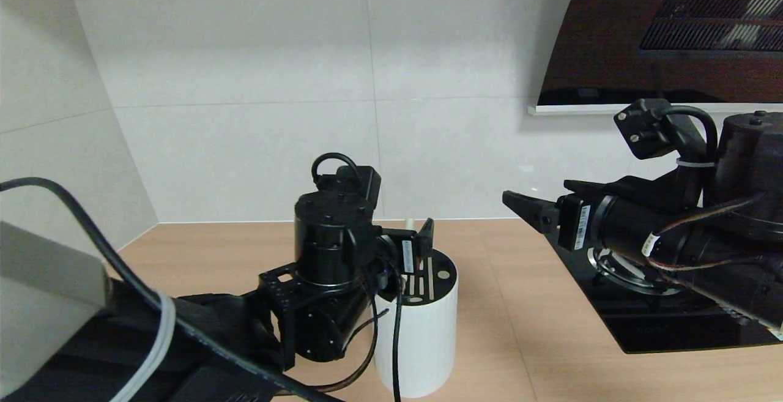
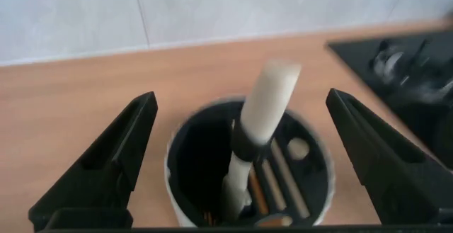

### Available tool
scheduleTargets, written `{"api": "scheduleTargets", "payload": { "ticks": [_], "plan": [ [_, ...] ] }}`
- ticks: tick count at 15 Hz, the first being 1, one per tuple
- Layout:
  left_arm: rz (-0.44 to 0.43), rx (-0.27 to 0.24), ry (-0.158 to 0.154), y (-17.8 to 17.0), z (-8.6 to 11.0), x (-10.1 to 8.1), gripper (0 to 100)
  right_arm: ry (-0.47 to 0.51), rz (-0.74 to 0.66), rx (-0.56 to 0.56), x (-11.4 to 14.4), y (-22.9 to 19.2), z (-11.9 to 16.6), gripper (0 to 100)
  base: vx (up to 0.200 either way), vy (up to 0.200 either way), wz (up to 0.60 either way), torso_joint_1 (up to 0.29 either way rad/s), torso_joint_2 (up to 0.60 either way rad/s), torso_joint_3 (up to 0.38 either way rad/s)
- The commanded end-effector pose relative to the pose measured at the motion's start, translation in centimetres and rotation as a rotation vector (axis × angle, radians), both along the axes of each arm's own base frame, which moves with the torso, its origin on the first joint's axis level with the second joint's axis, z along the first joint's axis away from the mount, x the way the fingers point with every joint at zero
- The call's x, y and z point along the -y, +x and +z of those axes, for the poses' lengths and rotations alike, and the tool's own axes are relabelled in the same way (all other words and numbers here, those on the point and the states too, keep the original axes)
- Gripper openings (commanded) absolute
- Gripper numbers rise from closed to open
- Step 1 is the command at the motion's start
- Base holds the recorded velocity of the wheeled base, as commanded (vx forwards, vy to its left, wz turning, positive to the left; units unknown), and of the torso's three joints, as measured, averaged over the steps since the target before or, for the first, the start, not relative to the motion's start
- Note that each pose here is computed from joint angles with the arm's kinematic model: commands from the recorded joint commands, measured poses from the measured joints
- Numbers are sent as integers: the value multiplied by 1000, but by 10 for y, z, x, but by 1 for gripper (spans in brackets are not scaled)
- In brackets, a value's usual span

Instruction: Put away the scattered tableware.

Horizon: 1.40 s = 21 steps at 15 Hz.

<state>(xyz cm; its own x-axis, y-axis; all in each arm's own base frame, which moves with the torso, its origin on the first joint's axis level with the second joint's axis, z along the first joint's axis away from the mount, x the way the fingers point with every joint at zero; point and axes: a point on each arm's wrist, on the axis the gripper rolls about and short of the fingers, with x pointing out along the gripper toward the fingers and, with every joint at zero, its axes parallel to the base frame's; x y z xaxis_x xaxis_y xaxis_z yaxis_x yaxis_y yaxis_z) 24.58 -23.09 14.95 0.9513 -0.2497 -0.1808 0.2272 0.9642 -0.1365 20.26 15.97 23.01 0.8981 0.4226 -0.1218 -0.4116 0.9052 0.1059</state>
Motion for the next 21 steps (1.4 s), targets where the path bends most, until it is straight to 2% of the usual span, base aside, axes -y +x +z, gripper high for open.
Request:
{"api": "scheduleTargets", "payload": {
  "ticks": [1, 3, 4, 5, 7, 9, 10, 11, 12, 13, 14, 17, 19, 21],
  "plan": [
    [0, 73, -75, -14, 35, -16, 100, 2, -7, 7, 4, -2, 2, 100, 0, 0, 0, 0, 0, 0],
    [-1, 133, -133, -24, 62, -35, 100, 10, -44, 22, 13, 1, 6, 100, 0, 0, 0, 0, 0, 0],
    [10, 150, -148, -26, 69, -44, 100, 11, -49, 36, 16, -2, 9, 100, 0, 0, 0, 0, 0, 0],
    [109, 161, -133, -29, 69, -83, 100, 30, -97, 70, 36, -21, 15, 100, 0, 0, 0, 0, 0, 0],
    [231, 156, -115, -44, 62, -129, 100, 46, -190, 104, 73, -44, 14, 100, 0, 0, 0, 0, 0, 0],
    [284, 195, -128, -77, 62, -164, 100, 77, -223, 159, 104, -87, 7, 100, 0, 0, 0, 0, 0, 0],
    [298, 221, -126, -93, 62, -174, 100, 55, -228, 182, 115, -107, -3, 100, 0, 0, 0, 0, 0, 0],
    [310, 239, -110, -108, 58, -183, 100, -3, -245, 201, 125, -123, -14, 100, 0, 0, 0, 0, 0, 0],
    [323, 270, -98, -127, 55, -193, 100, -61, -289, 222, 138, -142, -26, 100, 0, 0, 0, 0, 0, 0],
    [331, 300, -102, -147, 51, -201, 100, -92, -363, 244, 150, -160, -35, 100, 0, 0, 0, 0, 0, 0],
    [348, 321, -113, -167, 47, -210, 100, -90, -432, 268, 159, -178, -39, 100, 0, 0, 0, 0, 0, 0],
    [442, 323, -96, -220, 27, -234, 100, -53, -540, 368, 173, -233, -54, 100, 0, 0, 0, 0, 0, 0],
    [455, 347, -94, -248, 14, -241, 100, -64, -596, 338, 174, -253, -59, 100, 0, 0, 0, 0, 0, 0],
    [476, 386, -91, -273, 4, -242, 100, -35, -673, 323, 175, -254, -58, 100, 0, 0, 0, 0, 0, 0]
  ]
}}
